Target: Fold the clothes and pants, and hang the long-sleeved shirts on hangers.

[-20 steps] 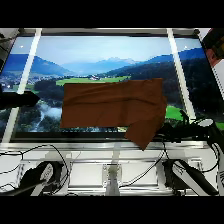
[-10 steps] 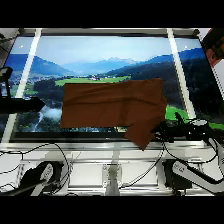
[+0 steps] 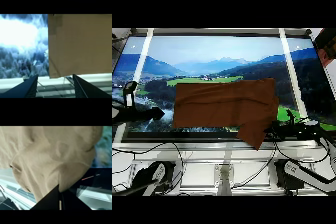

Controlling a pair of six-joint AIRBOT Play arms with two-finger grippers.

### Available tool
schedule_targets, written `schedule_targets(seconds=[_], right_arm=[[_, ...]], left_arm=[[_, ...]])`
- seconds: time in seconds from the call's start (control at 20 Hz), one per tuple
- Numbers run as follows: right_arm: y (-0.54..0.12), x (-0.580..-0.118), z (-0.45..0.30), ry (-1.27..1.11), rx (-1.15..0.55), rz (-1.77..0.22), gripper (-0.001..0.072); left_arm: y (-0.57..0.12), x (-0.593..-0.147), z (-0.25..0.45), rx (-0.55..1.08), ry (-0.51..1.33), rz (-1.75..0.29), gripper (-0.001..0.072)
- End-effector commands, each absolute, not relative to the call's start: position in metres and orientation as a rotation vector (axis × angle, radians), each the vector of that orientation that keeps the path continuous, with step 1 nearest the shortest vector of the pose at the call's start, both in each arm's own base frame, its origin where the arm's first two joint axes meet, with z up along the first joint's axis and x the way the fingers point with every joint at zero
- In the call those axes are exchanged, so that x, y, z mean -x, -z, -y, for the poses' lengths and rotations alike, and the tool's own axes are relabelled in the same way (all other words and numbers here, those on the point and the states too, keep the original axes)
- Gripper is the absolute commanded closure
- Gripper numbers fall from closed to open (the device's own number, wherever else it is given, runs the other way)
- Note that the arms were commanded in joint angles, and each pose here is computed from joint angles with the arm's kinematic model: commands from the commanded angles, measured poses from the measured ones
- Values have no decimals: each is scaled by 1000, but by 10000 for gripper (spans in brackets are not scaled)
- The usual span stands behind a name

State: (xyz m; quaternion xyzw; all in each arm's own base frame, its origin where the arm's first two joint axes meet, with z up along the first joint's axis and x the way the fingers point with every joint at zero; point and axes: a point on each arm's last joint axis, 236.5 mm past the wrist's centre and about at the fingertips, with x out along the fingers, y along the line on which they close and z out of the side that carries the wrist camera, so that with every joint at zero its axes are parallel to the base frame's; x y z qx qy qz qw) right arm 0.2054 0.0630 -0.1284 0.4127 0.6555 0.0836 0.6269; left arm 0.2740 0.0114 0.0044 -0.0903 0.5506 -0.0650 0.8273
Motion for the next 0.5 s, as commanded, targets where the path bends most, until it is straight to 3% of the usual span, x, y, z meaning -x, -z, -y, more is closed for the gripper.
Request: schedule_targets(seconds=[0.0, 0.35, 0.4, 0.45], right_arm=[[127, -205, -64, -204, -944, -1504, 698], [125, -206, -67, -211, -959, -1502, 698], [124, -207, -68, -213, -968, -1498, 698], [123, -208, -69, -216, -977, -1495, 698]], left_arm=[[20, -266, -4, 256, 131, -1190, 210], [81, -240, 19, 460, 77, -1228, 207], [87, -239, 17, 491, 39, -1224, 188], [91, -240, 14, 515, 4, -1211, 123]])
